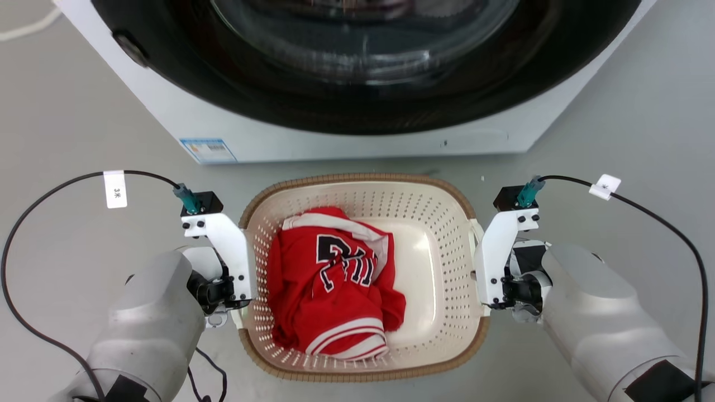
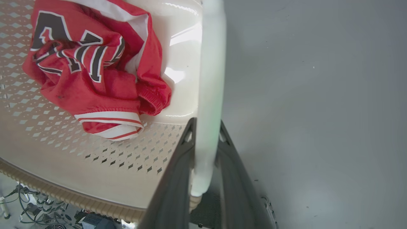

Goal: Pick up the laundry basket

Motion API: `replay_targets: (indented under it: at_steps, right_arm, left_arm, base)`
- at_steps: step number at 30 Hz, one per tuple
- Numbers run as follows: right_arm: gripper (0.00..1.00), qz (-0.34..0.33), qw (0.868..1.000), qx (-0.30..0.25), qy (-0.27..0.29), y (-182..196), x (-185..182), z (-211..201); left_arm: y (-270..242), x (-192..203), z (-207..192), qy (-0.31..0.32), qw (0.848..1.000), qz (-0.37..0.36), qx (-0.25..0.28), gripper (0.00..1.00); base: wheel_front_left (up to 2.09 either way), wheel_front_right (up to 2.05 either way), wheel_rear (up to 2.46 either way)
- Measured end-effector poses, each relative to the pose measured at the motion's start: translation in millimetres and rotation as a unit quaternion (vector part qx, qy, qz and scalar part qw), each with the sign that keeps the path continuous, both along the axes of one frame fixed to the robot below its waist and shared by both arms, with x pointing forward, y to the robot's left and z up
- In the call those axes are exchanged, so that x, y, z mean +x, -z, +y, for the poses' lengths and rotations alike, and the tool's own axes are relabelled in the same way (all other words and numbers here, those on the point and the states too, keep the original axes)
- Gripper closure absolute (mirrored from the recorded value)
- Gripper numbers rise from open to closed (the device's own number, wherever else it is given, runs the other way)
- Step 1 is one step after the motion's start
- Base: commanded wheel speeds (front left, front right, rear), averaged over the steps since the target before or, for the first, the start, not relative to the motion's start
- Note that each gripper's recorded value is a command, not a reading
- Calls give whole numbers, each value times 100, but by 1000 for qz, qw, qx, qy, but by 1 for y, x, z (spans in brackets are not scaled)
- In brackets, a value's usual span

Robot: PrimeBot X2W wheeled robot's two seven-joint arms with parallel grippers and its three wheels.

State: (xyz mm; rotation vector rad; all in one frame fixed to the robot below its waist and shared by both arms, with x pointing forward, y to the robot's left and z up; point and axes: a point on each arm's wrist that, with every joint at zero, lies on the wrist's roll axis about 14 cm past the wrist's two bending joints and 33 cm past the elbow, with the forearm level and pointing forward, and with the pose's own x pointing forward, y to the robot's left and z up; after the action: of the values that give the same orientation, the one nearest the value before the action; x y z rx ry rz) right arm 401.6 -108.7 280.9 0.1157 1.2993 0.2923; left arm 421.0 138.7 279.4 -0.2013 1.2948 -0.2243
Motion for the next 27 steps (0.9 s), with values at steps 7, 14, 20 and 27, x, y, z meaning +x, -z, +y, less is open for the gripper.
replay_targets:
  at_steps: [7, 14, 20, 27]
  right_arm:
    - [100, 10, 1000, 4, -8, -33, -9, 4]
    - [100, 16, 1000, 7, -6, -64, -23, 4]
    - [100, 28, 1000, 8, -7, -79, -40, 3]
    - [100, 46, 999, 14, -4, -89, -56, 2]
  left_arm:
    - [-35, -8, 8, -5, 1000, -1, 6, 100]
    - [-66, -23, 9, -6, 1000, -7, 5, 100]
    - [-82, -36, 8, -3, 1000, -16, 5, 100]
    - [-90, -50, 4, 2, 1000, -21, 4, 100]
  base:
    - [0, 0, 0]
    - [0, 0, 0]
    - [0, 0, 0]
    - [0, 0, 0]
